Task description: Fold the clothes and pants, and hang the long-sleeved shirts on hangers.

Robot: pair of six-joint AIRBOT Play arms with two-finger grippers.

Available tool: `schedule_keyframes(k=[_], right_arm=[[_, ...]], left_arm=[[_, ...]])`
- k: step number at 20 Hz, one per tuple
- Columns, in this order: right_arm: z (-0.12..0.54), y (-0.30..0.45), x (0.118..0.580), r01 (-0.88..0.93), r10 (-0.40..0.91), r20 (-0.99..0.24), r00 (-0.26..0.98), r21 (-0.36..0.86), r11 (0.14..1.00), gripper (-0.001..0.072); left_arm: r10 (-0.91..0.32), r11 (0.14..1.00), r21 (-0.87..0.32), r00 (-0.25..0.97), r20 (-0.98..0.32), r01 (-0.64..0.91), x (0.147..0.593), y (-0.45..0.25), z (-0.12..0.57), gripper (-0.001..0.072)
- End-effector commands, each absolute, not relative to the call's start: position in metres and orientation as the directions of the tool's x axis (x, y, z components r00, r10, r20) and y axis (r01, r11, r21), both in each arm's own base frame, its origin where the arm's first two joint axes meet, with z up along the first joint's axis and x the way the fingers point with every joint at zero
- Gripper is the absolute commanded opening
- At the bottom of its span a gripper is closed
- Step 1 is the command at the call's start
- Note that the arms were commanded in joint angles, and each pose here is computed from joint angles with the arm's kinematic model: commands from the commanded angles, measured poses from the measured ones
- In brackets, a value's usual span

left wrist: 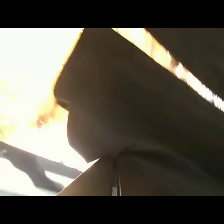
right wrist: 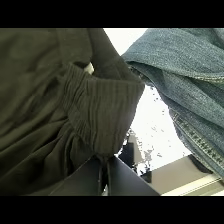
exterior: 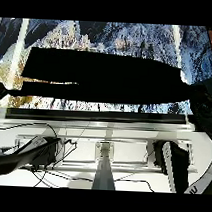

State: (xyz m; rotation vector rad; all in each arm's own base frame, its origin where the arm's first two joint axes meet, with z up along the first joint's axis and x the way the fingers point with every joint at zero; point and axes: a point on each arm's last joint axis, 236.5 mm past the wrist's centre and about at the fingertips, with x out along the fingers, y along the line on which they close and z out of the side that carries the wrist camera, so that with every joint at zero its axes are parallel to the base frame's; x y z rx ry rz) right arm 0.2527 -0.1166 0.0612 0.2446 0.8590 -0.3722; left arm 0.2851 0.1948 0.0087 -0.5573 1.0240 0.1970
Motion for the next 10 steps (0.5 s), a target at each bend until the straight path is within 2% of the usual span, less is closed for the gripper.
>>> schedule_keyframes(k=[1,4,7,10], right_arm=[[0.078,-0.123,0.263,0.45,-0.256,-0.715,0.651,0.091,0.889,0.0012],[0.086,-0.124,0.295,0.448,-0.226,-0.644,0.731,0.204,0.87,0.0012],[0.081,-0.13,0.325,0.462,-0.203,-0.606,0.769,0.307,0.832,0.0011],[0.065,-0.142,0.351,0.474,-0.187,-0.638,0.747,0.312,0.823,0.0011]], left_arm=[[0.027,0.818,-0.315,0.58,-0.814,-0.48,0.319,0.217,0.026,0.0008],[0.051,0.831,-0.291,0.586,-0.809,-0.474,0.366,0.208,0.034,0.0008],[0.039,0.835,-0.317,0.621,-0.783,-0.451,0.424,0.193,0.038,0.0008],[0.013,0.829,-0.347,0.636,-0.772,-0.438,0.471,0.186,0.033,0.0008]])
